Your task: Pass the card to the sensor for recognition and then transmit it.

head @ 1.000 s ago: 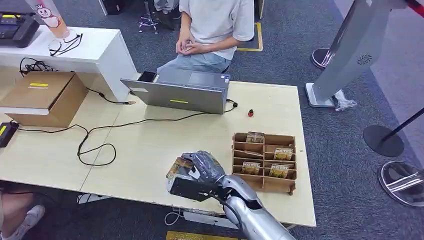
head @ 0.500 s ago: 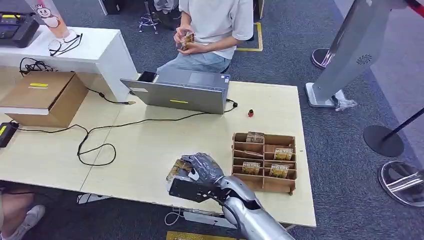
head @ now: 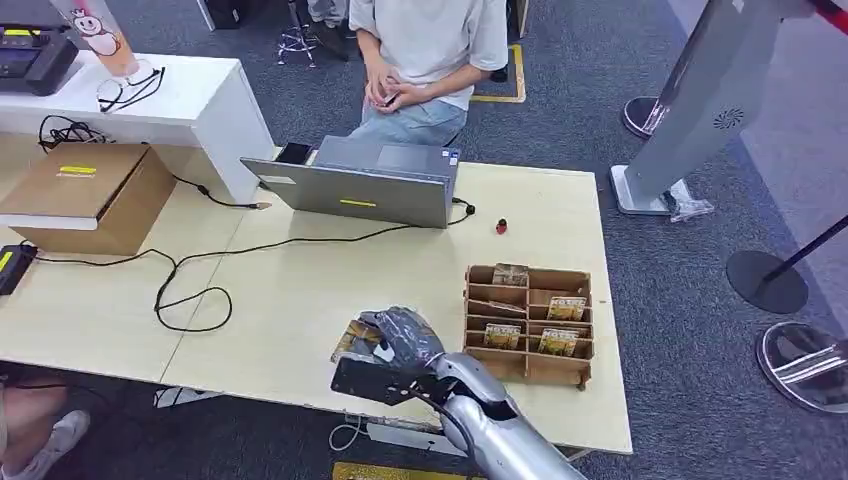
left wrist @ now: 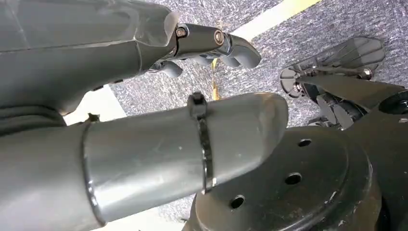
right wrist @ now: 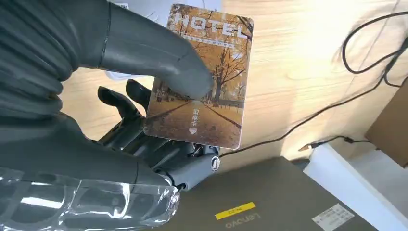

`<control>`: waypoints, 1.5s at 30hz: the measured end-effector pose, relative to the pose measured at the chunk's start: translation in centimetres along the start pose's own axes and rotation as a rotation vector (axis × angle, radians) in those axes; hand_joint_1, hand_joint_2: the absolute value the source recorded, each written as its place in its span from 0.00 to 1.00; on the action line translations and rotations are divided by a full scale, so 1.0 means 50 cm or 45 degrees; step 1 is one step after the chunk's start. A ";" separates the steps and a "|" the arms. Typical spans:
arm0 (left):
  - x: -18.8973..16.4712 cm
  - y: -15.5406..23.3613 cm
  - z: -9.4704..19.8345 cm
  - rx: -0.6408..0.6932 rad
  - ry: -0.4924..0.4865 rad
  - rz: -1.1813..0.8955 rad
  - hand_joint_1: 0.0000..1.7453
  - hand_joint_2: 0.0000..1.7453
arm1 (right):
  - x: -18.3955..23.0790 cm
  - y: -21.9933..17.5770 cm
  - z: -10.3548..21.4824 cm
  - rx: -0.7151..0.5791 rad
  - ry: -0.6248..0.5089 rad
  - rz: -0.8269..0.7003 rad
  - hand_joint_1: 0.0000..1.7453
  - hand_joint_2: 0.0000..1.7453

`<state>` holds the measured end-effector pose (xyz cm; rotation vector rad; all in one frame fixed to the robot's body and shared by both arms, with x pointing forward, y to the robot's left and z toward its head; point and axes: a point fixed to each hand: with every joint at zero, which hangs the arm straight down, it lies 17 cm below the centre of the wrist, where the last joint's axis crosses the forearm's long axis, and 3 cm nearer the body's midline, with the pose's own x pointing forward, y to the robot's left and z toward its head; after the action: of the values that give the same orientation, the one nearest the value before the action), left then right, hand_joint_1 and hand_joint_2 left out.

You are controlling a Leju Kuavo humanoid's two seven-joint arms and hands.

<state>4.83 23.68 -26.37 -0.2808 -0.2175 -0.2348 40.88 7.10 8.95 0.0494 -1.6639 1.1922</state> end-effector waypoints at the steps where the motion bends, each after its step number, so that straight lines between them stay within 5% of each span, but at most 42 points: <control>1: 0.000 0.000 0.000 0.000 0.001 0.000 0.00 0.00 | 0.001 0.003 -0.001 0.003 0.001 0.000 1.00 1.00; 45: -0.001 0.001 0.000 0.001 0.006 0.017 0.00 0.00 | -0.059 0.077 -0.006 0.104 0.154 0.138 1.00 1.00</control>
<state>4.78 23.77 -26.38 -0.2807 -0.2112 -0.2224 40.35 7.82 4.17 -0.0616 -1.5275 1.3191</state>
